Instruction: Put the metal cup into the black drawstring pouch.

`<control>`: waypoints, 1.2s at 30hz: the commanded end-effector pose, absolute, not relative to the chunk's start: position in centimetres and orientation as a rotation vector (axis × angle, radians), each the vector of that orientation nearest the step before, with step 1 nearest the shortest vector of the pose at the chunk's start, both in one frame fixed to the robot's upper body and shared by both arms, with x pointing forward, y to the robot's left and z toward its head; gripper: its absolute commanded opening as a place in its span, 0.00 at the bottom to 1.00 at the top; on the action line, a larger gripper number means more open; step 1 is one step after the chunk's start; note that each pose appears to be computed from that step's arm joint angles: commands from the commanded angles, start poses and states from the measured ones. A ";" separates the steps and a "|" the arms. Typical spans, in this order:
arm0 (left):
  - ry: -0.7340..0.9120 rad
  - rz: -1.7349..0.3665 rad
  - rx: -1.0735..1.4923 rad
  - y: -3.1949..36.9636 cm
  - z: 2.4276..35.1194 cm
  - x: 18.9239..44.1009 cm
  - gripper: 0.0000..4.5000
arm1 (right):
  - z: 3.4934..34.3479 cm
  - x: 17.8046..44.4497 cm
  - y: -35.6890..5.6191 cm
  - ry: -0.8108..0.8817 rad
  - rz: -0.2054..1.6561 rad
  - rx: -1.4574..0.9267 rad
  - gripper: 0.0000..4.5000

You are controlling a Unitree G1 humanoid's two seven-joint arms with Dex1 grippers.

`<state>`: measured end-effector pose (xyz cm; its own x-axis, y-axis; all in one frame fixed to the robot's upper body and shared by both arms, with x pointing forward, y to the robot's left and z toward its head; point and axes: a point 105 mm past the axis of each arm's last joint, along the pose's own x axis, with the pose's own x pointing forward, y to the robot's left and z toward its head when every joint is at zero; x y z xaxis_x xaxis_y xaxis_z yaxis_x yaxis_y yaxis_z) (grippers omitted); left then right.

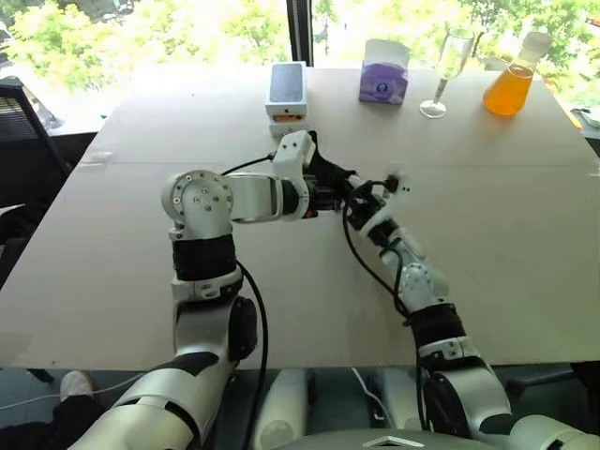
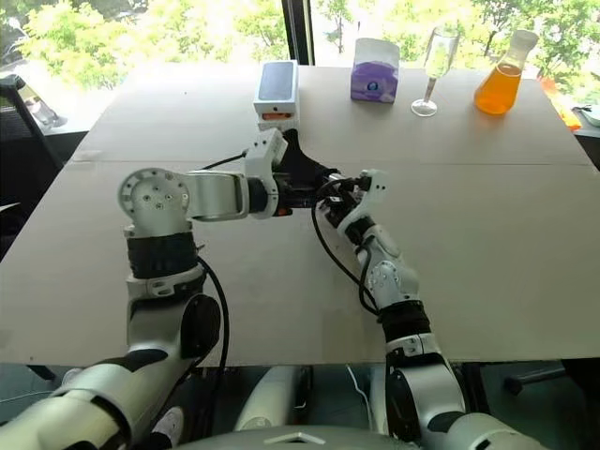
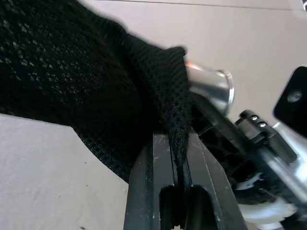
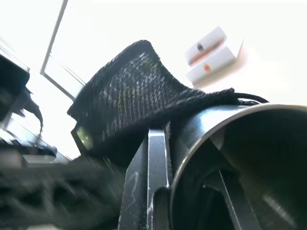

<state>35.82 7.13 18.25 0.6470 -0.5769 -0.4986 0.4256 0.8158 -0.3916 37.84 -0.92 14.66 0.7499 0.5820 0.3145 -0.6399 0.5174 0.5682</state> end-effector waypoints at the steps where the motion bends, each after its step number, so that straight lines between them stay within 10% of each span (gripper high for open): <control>1: 0.599 -0.578 -0.283 6.2 20.3 36.3 0.00 | 18.0 35.8 3.6 -0.218 0.914 0.485 0.02; 6: 0.576 -0.620 -0.320 4.1 21.9 36.6 0.00 | 16.3 33.9 6.0 -0.327 1.039 -0.037 0.02; 20: 0.558 -0.634 -0.346 3.2 21.0 35.6 0.00 | 19.7 38.7 1.7 -0.238 0.762 0.519 0.02; 29: 0.510 -0.629 -0.374 3.5 22.5 35.9 0.00 | 17.4 32.9 5.8 -0.195 1.155 0.288 0.02; 36: 0.469 -0.589 -0.138 5.5 22.7 35.6 0.00 | 16.3 35.7 3.3 -0.161 0.988 0.258 0.02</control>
<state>36.91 7.90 19.34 0.7314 -0.4825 -0.4819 0.3376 0.8702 -0.3589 36.52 0.92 18.29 0.5895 0.7374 0.3298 -0.8009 0.5865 0.1203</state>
